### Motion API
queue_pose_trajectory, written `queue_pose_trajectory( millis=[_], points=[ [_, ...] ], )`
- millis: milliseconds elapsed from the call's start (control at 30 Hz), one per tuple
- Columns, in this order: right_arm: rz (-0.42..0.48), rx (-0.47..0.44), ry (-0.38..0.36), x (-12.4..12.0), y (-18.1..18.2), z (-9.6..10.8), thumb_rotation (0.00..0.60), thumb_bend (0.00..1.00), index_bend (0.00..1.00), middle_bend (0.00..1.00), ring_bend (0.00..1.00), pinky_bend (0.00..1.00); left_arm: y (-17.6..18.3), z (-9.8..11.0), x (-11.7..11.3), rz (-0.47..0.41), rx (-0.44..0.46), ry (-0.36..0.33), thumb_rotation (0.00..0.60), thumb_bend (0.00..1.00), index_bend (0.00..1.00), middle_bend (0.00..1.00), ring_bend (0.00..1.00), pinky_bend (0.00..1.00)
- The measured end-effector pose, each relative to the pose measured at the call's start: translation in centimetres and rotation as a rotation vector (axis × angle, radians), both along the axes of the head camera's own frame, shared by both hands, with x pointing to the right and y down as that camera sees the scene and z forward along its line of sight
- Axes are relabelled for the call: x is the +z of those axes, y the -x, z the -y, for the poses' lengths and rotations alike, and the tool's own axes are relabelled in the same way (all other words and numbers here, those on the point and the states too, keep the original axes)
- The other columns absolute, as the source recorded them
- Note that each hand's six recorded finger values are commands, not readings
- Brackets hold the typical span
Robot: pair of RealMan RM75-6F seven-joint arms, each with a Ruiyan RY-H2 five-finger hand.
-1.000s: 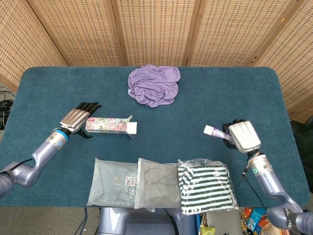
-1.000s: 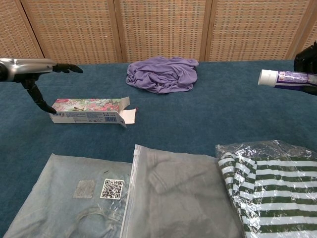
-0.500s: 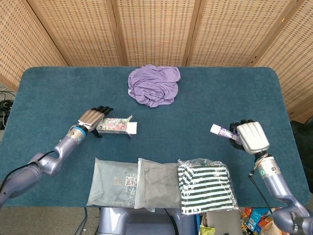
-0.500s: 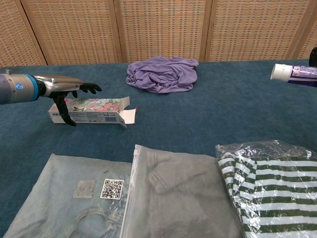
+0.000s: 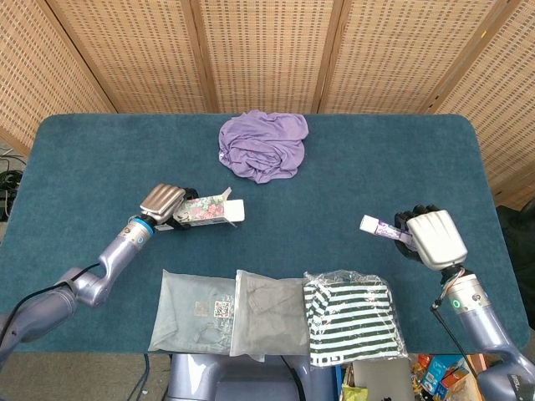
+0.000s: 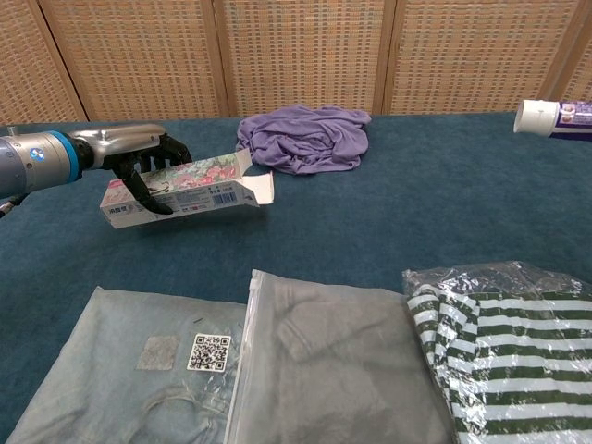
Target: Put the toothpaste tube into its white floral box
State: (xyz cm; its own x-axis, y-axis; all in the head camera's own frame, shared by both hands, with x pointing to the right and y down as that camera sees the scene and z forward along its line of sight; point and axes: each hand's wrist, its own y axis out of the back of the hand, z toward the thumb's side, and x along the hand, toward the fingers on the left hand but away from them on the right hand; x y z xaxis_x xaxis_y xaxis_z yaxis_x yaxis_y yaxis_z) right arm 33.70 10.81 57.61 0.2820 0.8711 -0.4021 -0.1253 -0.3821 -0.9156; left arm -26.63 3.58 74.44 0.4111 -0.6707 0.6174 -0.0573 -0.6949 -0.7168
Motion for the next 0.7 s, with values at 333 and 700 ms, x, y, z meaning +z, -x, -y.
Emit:
queue_pose_trajectory(
  millis=[333, 700],
  points=[
    [-0.053, -0.089, -0.075, -4.2, 2.4, 1.0, 0.6, 0.8, 0.58, 0.6, 0.46, 0.47, -1.0, -1.1, -4.0, -0.406, -0.06, 0.048, 0.6, 0.37, 0.52, 0.51, 0.46, 0.5],
    [-0.114, -0.208, -0.161, -10.7, 6.1, 3.1, 0.6, 0.8, 0.58, 0.6, 0.46, 0.47, -0.5, -1.6, -8.4, -0.647, 0.143, -0.114, 0.6, 0.51, 0.52, 0.51, 0.46, 0.53]
  ],
)
